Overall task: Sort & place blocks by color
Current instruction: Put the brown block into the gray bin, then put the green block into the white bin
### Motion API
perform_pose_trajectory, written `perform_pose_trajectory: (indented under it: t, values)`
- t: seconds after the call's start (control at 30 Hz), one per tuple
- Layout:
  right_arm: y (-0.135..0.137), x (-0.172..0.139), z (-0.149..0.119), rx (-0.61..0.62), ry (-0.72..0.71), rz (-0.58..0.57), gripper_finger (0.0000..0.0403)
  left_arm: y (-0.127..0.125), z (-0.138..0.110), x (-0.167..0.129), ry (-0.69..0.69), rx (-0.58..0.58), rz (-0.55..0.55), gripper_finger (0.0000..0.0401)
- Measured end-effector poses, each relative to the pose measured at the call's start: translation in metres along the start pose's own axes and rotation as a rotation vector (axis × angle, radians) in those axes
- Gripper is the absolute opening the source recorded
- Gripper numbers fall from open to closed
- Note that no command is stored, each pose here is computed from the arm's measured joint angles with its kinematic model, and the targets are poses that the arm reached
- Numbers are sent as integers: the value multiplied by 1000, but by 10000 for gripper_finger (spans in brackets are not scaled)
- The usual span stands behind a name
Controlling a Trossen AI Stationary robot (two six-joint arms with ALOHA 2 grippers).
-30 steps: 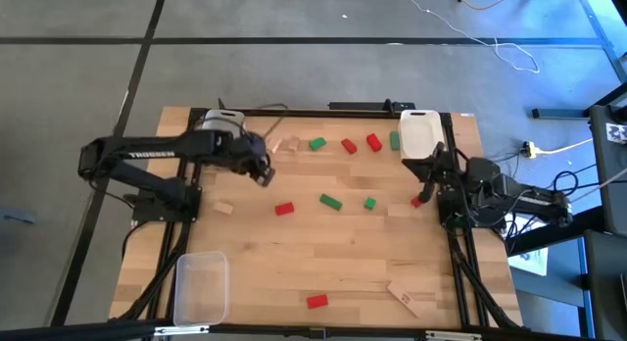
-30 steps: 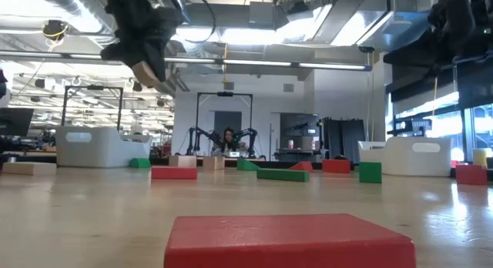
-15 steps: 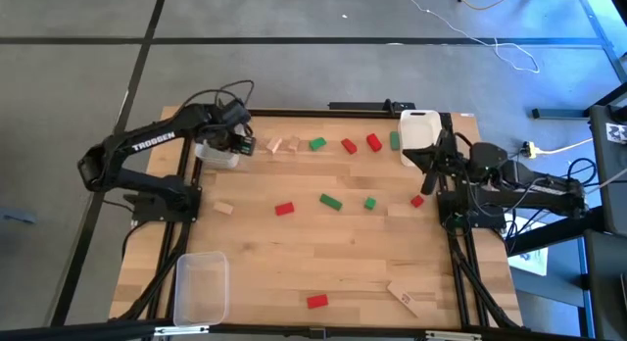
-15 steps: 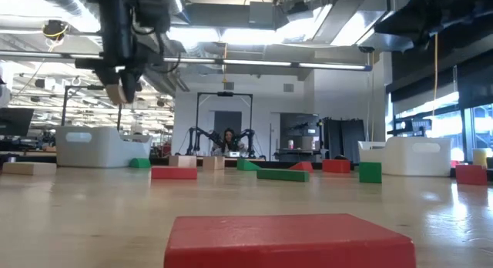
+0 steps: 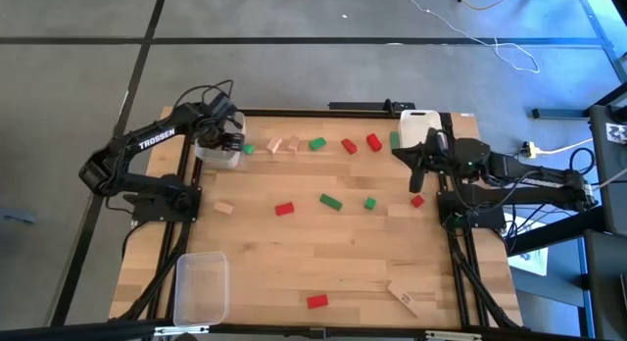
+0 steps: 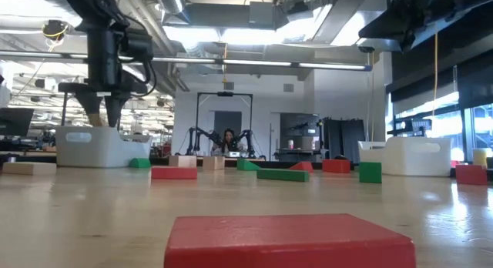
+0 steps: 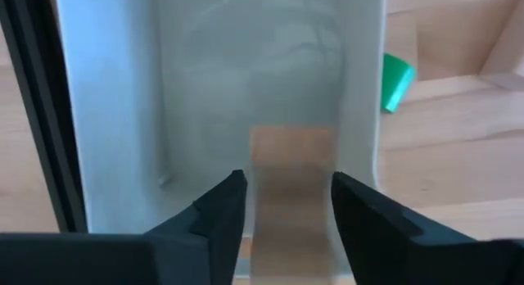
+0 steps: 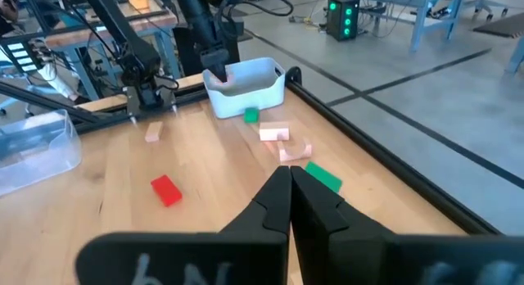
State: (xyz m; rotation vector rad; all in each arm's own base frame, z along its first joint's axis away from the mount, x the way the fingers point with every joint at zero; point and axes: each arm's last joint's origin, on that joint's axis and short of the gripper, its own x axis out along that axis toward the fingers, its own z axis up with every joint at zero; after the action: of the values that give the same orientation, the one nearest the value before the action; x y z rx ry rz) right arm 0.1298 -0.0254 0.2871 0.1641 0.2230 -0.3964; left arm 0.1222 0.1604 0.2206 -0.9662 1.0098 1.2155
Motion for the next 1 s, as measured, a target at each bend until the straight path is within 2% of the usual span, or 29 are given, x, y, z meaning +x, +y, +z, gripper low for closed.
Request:
perform_pose_trajectory:
  t: [0.33, 0.47, 0.63, 0.8, 1.0]
  values:
    - [0, 1, 0, -4, 7, -1, 6, 0, 4, 1, -36, 28, -14, 190]
    - [0, 1, 0, -1, 0, 0, 6, -8, 5, -2, -75, 85, -101, 191]
    - [1, 1, 3, -19, -31, 13, 6, -18, -3, -17, -143, 228, -202, 192]
    - [3, 1, 9, -10, -84, 51, 6, -28, -20, -42, -225, 339, -345, 189]
    - [4, 1, 8, -14, -75, 77, 6, -34, -49, -76, -326, 441, -517, 189]
